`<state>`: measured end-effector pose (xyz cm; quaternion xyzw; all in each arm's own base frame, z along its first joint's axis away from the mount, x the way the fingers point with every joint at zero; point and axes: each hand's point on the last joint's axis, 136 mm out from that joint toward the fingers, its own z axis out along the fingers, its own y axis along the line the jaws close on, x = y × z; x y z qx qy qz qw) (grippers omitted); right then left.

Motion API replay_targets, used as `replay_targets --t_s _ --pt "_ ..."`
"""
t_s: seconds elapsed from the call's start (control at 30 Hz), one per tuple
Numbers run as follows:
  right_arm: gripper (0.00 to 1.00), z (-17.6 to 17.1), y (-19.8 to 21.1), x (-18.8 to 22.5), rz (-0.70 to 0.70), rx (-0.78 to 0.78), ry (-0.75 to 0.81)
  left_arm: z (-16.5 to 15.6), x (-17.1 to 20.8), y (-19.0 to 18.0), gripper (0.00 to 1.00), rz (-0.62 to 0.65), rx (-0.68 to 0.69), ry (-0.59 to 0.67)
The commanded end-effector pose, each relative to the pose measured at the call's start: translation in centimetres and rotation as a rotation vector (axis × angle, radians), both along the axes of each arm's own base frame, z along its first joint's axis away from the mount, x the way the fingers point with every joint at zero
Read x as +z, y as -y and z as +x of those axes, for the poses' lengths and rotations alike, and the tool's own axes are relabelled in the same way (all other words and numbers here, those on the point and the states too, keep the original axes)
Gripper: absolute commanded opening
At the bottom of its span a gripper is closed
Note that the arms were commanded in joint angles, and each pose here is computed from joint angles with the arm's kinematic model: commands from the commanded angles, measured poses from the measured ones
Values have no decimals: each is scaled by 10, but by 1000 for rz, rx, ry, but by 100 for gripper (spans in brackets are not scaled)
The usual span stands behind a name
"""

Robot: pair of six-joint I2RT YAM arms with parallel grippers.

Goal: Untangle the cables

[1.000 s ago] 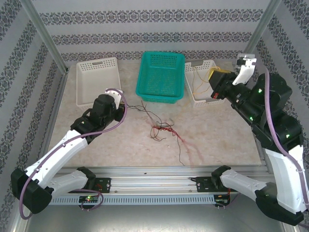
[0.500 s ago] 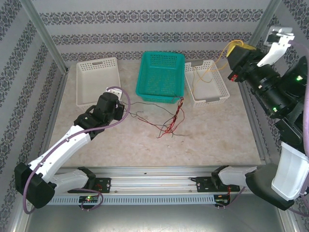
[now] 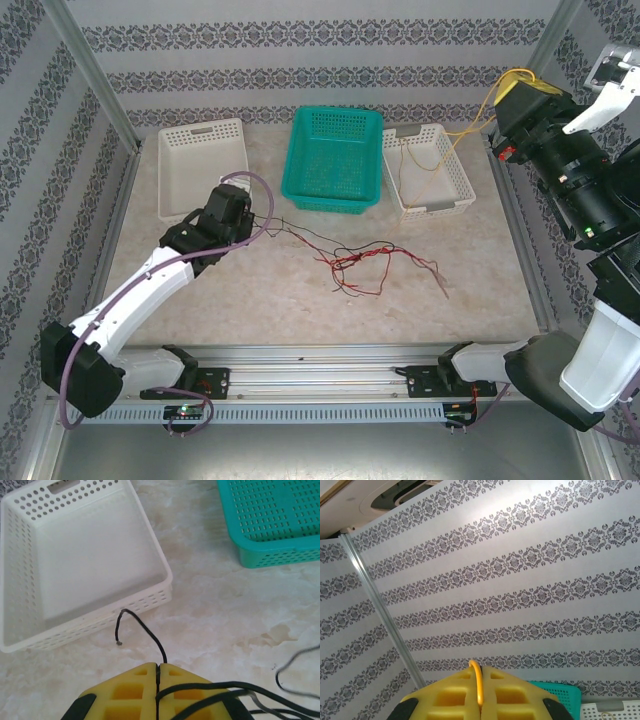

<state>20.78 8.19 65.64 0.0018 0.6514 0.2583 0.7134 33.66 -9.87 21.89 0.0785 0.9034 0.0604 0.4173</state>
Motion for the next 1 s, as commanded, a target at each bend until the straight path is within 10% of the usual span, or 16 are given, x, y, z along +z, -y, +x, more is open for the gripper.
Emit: replay_targets --t_s 0.0,0.5,0.97 --pt "0 5 -6 -1 26 24 -14 -5 15 11 0 -106 -49 23" --pt "0 38 -92 -64 33 390 -227 -54 59 95 71 -492 -501 86" --pt "0 40 -117 -69 68 524 -262 -105 45 197 88 -565 -817 -70"
